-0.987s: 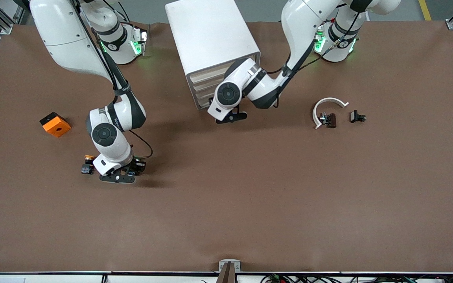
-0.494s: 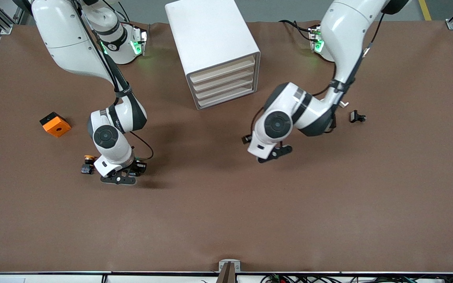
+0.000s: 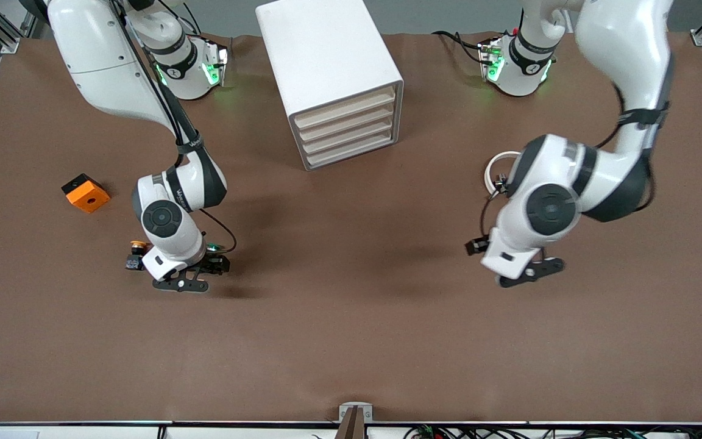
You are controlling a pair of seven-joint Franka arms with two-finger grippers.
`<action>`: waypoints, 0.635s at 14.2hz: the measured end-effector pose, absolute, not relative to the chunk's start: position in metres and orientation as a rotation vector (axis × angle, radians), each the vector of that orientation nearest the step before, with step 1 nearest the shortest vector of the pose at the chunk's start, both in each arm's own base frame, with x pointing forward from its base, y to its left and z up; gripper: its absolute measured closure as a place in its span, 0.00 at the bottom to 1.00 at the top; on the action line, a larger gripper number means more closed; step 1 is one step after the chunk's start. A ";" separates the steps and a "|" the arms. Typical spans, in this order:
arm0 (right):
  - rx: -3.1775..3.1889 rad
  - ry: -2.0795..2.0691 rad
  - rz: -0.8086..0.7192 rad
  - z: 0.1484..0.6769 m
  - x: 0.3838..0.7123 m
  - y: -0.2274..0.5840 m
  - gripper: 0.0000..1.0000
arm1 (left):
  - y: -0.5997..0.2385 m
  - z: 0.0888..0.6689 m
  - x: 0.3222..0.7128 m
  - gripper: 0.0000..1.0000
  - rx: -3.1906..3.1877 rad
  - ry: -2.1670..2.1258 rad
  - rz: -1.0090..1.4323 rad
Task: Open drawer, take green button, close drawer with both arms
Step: 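Set the green button beside the red button while the left gripper withdraws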
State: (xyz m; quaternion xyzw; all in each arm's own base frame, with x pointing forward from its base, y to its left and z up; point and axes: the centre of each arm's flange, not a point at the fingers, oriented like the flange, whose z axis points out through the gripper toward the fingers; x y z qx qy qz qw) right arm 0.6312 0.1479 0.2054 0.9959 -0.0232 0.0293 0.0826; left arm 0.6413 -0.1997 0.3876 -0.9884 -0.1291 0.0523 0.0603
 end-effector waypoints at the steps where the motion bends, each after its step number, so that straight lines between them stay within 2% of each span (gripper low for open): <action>1: 2.965 -0.065 0.069 0.215 0.636 0.145 0.00 | -0.181 0.407 0.643 0.00 -2.999 -0.369 0.141; 4: 2.941 -0.032 0.008 0.248 0.648 0.136 0.00 | -0.150 0.465 0.636 0.00 -3.010 -0.296 0.087; 9: 2.958 0.034 -0.158 0.328 0.662 0.105 0.00 | -0.129 0.556 0.600 0.00 -3.009 -0.128 0.015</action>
